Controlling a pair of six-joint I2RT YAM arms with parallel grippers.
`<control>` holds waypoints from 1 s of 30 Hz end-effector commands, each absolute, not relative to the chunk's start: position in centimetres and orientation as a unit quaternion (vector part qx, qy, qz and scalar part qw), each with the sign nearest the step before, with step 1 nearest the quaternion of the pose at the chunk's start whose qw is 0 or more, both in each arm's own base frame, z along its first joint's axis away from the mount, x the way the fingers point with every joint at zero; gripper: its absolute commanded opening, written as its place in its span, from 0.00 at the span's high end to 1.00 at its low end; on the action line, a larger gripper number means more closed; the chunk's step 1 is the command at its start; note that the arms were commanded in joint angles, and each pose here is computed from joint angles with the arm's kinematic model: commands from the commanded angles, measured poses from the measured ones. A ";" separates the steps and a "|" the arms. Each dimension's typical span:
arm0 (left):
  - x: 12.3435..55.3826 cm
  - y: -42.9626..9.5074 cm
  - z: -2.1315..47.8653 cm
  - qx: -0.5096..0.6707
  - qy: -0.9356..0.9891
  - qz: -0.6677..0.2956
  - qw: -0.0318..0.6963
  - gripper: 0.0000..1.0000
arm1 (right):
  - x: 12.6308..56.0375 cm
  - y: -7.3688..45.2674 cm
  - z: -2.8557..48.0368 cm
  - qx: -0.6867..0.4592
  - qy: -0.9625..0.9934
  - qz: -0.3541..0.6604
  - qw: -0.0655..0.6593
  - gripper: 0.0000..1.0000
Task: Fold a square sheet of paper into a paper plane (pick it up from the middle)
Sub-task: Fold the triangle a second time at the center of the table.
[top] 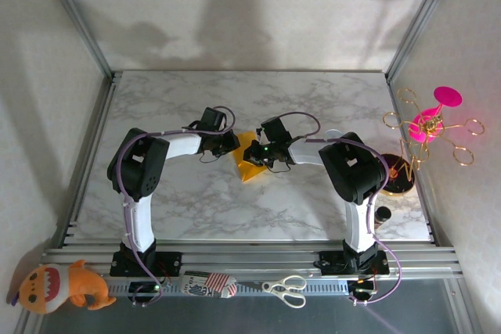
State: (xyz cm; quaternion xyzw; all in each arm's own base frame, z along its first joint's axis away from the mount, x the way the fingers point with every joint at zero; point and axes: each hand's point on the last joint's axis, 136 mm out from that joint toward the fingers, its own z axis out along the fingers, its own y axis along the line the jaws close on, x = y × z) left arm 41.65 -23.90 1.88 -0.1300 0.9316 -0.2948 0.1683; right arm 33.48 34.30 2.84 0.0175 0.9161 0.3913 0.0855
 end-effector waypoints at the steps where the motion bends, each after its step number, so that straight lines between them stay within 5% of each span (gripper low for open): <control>1: 40.1 -23.0 -1.0 -0.139 0.943 -0.270 0.133 0.86 | 32.9 34.6 2.2 0.006 0.919 0.388 0.076 1.00; 25: 40.2 -23.2 -0.4 -0.139 0.942 -0.273 0.137 0.86 | 32.5 34.7 1.3 0.000 0.922 0.382 0.059 1.00; 30: 40.9 -22.8 1.0 -0.146 0.938 -0.273 0.153 0.83 | 32.3 34.7 1.0 0.000 0.923 0.382 0.051 0.91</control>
